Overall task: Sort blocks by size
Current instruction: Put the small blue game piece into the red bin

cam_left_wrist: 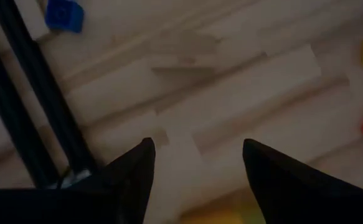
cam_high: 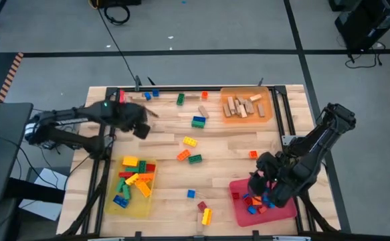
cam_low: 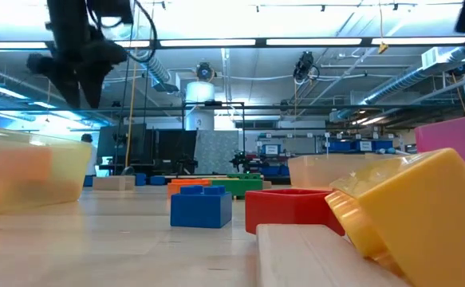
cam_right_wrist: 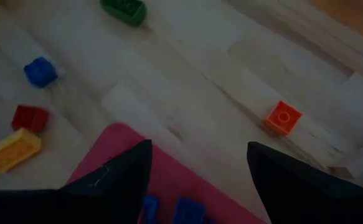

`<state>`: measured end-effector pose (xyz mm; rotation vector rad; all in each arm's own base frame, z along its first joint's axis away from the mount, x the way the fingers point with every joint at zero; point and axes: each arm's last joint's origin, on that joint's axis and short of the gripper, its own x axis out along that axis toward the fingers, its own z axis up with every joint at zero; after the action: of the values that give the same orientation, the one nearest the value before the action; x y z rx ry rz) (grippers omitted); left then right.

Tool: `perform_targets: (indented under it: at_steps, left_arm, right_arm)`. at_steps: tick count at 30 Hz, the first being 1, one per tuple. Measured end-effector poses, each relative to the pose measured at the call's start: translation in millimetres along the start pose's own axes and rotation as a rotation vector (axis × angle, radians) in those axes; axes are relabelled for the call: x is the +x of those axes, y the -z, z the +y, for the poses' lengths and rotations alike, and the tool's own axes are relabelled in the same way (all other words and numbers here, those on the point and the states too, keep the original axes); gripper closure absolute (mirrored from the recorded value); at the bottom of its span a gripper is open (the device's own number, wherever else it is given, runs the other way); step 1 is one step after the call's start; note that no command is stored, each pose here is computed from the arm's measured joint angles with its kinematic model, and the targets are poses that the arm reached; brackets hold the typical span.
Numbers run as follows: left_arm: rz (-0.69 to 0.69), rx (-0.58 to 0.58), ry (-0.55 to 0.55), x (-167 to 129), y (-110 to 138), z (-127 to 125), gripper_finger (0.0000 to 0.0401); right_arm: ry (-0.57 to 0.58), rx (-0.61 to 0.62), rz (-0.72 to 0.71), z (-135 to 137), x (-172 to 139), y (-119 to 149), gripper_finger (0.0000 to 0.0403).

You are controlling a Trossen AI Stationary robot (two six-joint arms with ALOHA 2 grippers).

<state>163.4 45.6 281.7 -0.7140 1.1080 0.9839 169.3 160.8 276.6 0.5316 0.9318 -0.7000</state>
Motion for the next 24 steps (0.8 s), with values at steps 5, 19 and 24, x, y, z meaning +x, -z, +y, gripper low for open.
perform_targets:
  at_steps: [5,19,24]
  left_arm:
    - [0.006,-0.055,0.032,24.0,-29.9,34.8,0.0158]
    - [-0.067,-0.312,-0.041,72.4,-90.5,101.1,0.0158]
    - [-0.127,-0.328,-0.011,81.8,-103.7,98.8,0.0158]
  right_arm:
    - [0.036,0.056,-0.008,-0.2,8.2,-14.1,0.0128]
    - [0.131,0.192,-0.028,-6.2,29.5,-52.2,0.0127]
    - [0.146,0.222,-0.033,-8.2,36.4,-64.8,0.0128]
